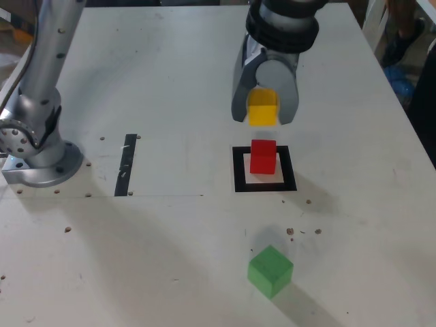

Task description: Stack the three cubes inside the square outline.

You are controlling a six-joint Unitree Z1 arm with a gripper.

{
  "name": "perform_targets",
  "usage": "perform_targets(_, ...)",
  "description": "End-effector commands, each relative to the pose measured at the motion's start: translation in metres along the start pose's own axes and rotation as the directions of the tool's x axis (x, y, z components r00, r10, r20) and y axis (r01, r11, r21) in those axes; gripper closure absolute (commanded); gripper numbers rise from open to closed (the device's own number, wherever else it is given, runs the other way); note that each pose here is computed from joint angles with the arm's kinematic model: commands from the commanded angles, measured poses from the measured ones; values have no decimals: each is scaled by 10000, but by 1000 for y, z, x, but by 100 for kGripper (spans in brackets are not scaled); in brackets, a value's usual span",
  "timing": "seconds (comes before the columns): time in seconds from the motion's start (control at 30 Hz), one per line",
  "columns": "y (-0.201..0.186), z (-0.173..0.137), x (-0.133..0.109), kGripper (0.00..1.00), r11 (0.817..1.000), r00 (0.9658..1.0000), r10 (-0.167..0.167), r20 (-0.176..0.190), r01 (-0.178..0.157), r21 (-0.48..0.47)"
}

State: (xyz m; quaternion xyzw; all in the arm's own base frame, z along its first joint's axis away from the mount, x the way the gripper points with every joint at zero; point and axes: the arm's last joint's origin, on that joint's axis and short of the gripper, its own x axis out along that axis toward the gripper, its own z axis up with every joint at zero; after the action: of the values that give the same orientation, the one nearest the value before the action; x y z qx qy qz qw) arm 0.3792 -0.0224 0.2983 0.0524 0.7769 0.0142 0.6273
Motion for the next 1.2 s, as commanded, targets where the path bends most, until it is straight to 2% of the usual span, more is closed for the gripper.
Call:
perform_targets(0.0, 1, 3, 4, 67, 10000, 9999, 3, -168, -3, -7)
perform_targets(0.2, 2, 6, 10, 67, 10000, 9994, -56, -350, 55, -42)
perform_targets(0.5, 0, 12, 18, 67, 9992, 9974, -386, -605, 383, -66)
perform_targets(0.7, -2, 18, 26, 67, 9989, 9961, -462, -749, 462, -24)
perform_targets(1.17, -4, 29, 38, 65, 9978, 9943, -629, -860, 645, 162)
